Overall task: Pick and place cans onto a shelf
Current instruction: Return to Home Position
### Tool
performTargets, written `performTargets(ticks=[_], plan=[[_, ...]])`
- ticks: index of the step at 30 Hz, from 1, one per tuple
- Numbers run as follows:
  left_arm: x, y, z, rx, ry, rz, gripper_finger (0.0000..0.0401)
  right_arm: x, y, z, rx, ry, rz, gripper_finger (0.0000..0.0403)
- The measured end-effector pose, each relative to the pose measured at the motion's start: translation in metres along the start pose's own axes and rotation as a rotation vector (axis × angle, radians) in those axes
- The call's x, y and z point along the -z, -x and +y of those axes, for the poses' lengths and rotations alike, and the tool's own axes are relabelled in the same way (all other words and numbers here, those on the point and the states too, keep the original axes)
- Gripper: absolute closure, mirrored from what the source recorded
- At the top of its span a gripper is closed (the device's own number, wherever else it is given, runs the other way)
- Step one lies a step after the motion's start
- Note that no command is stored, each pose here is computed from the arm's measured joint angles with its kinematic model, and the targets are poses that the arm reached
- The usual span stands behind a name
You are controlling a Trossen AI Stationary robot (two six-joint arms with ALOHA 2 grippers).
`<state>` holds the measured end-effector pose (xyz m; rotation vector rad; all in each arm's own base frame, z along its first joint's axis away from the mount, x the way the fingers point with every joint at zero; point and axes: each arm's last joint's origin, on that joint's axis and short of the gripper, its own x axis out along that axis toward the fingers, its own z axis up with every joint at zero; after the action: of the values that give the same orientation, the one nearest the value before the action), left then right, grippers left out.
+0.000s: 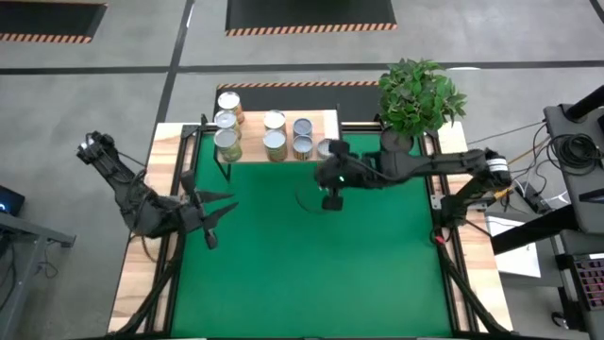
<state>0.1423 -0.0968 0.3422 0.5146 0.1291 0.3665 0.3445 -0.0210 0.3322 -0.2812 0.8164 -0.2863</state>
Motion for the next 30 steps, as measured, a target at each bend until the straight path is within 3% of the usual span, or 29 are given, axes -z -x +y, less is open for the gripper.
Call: performTargets(ticks=[6, 12, 22, 30], plan=[[0.010, 0.031, -0.003, 0.181, 0.024, -0.021, 0.0320, 0.022, 0.016, 0.031, -0.045, 0.022, -0.155, 0.0390], [0.019, 0.048, -0.007, 0.286, 0.099, -0.051, 0.0320, 0.059, 0.029, 0.039, -0.044, -0.002, -0.327, 0.0390], [0.052, 0.051, -0.007, 0.299, 0.148, -0.042, 0.0320, 0.125, 0.045, 0.038, -0.055, -0.046, -0.523, 0.0390], [0.096, 0.054, 0.006, 0.244, 0.322, -0.055, 0.0324, 0.163, 0.059, 0.034, -0.038, -0.032, -0.603, 0.0390]])
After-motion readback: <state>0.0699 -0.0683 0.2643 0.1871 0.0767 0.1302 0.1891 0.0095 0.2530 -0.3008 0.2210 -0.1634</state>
